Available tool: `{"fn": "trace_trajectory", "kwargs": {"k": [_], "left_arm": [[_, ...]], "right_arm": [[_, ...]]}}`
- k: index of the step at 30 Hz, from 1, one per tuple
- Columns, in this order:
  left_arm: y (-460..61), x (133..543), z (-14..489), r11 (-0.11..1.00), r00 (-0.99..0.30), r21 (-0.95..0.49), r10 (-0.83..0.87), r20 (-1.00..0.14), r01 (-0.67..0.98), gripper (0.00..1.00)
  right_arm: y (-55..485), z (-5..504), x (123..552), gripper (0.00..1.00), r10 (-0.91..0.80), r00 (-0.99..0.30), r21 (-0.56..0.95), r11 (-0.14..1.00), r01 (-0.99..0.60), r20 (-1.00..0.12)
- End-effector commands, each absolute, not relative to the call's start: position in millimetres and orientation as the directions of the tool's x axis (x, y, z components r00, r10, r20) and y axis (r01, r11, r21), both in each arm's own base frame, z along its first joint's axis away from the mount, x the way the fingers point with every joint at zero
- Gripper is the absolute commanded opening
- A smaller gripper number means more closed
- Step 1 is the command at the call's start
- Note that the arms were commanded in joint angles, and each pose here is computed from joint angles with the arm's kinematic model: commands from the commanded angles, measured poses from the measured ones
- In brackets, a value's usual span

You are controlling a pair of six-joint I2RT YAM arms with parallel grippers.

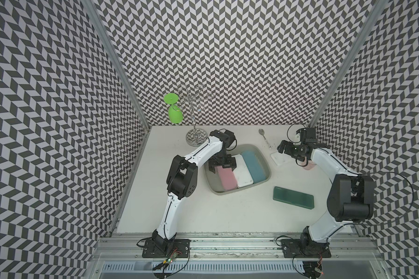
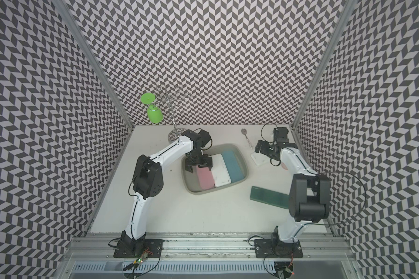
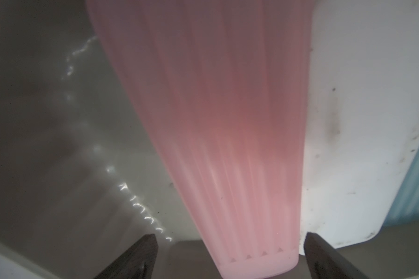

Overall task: Put the pencil case into the storage box
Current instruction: Place the pencil case at the storage box.

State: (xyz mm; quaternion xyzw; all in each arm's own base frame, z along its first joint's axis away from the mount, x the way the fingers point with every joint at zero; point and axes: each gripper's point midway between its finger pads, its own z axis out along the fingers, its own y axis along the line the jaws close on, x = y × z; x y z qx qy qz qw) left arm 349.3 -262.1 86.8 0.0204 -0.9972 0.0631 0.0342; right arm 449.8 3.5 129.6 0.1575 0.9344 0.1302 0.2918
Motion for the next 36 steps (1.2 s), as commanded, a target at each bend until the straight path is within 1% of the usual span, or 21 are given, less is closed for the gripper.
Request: {"fn": "trace_trajectory", "kwargs": {"k": [1, 5, 9, 11, 14, 16, 17, 18, 23, 26, 30, 33, 36], "left_arm": [[-253.0, 356.5, 124.9, 0.987, -0.999, -0.155, -0.032, -0.017, -0.029, 1.0], [-256.5, 371.0, 151.2, 0.979, -0.996, -0.205, -0.029, -0.088, -0.011, 1.0], [-257.7, 377.9, 165.9, 0.967, -0.994, -0.255, -0.016, -0.111, 0.013, 1.0], [-256.7, 381.6, 175.3, 0.964, -0.99, -0.265, -0.005, -0.139, 0.032, 1.0], [-253.5, 382.8, 187.0, 0.957, -0.986, -0.286, -0.002, -0.165, 0.046, 1.0], [-250.6, 381.0, 191.0, 0.955, -0.985, -0.293, -0.009, -0.173, 0.043, 1.0], [-248.0, 377.2, 191.1, 0.956, -0.985, -0.289, -0.007, -0.17, 0.043, 1.0], [-248.7, 380.8, 191.8, 0.953, -0.981, -0.297, -0.009, -0.194, 0.05, 1.0], [-235.1, 375.3, 181.1, 0.959, -0.982, -0.281, -0.012, -0.188, 0.042, 1.0], [-227.8, 376.0, 178.3, 0.959, -0.98, -0.281, -0.019, -0.198, 0.038, 1.0], [-221.0, 375.9, 166.7, 0.958, -0.982, -0.285, -0.024, -0.188, 0.031, 1.0], [-217.6, 374.9, 159.0, 0.958, -0.984, -0.285, -0.024, -0.178, 0.028, 1.0], [-213.5, 374.8, 155.7, 0.959, -0.984, -0.281, -0.021, -0.176, 0.03, 1.0]], "right_arm": [[-12.8, 114.9, 460.6, 1.0, 0.407, -0.786, 0.282, 0.91, 0.304, -0.465], [-20.1, 92.5, 471.5, 1.0, 0.431, -0.811, 0.235, 0.901, 0.364, -0.394], [-19.8, 76.5, 482.9, 1.0, 0.48, -0.809, 0.246, 0.875, 0.416, -0.34], [-17.7, 66.2, 486.5, 1.0, 0.499, -0.815, 0.25, 0.863, 0.438, -0.295], [-17.6, 51.9, 487.7, 1.0, 0.514, -0.828, 0.221, 0.855, 0.47, -0.225], [-19.2, 47.8, 488.4, 1.0, 0.515, -0.833, 0.198, 0.854, 0.48, -0.202], [-20.3, 46.7, 488.3, 0.99, 0.516, -0.833, 0.188, 0.855, 0.484, -0.199], [-22.7, 46.8, 488.4, 1.0, 0.515, -0.832, 0.175, 0.856, 0.487, -0.204], [-29.2, 50.6, 477.3, 1.0, 0.505, -0.842, 0.118, 0.863, 0.491, -0.189], [-27.6, 60.7, 469.6, 1.0, 0.51, -0.838, 0.13, 0.86, 0.494, -0.192], [-16.7, 60.7, 459.6, 0.99, 0.534, -0.833, 0.175, 0.842, 0.51, -0.144], [-11.5, 56.8, 460.3, 0.99, 0.559, -0.821, 0.199, 0.823, 0.532, -0.119], [-10.6, 48.1, 462.2, 0.99, 0.582, -0.809, 0.178, 0.807, 0.563, -0.079]]}}
